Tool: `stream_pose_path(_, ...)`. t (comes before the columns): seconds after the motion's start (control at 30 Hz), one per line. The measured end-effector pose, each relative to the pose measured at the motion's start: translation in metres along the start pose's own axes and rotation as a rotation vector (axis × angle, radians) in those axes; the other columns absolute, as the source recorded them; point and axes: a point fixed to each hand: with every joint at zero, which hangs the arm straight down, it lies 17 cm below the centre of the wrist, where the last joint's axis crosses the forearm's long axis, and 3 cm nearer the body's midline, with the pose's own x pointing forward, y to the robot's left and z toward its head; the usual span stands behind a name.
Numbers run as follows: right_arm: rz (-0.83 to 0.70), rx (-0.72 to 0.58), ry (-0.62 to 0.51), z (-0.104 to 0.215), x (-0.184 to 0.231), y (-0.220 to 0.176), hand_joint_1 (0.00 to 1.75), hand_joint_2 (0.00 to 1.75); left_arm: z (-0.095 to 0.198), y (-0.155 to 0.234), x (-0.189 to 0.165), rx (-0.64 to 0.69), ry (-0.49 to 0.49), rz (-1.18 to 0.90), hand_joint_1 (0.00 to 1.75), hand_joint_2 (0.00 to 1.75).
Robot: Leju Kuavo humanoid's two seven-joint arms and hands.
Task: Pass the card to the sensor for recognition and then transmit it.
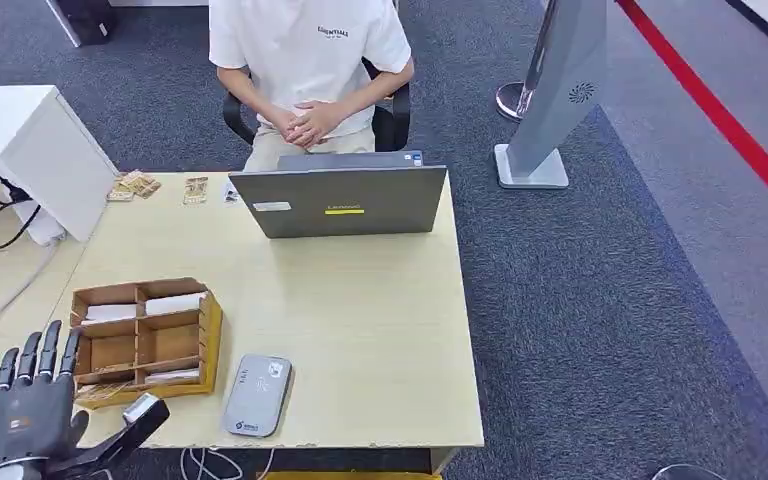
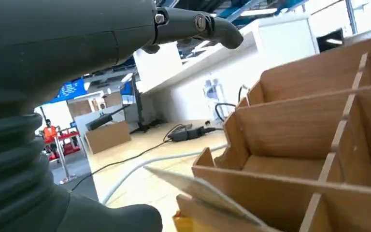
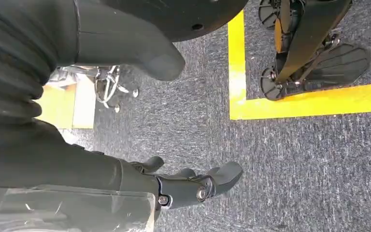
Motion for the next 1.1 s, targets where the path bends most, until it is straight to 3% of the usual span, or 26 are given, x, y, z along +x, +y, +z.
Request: stream_pose_path(1.1, 0.019, 0.0, -0.005, 0.0, 0.001, 0.001, 0.0, 1.75, -0.005, -0.021, 0.018, -0.048, -0.03, 0.027, 0.0, 1.75)
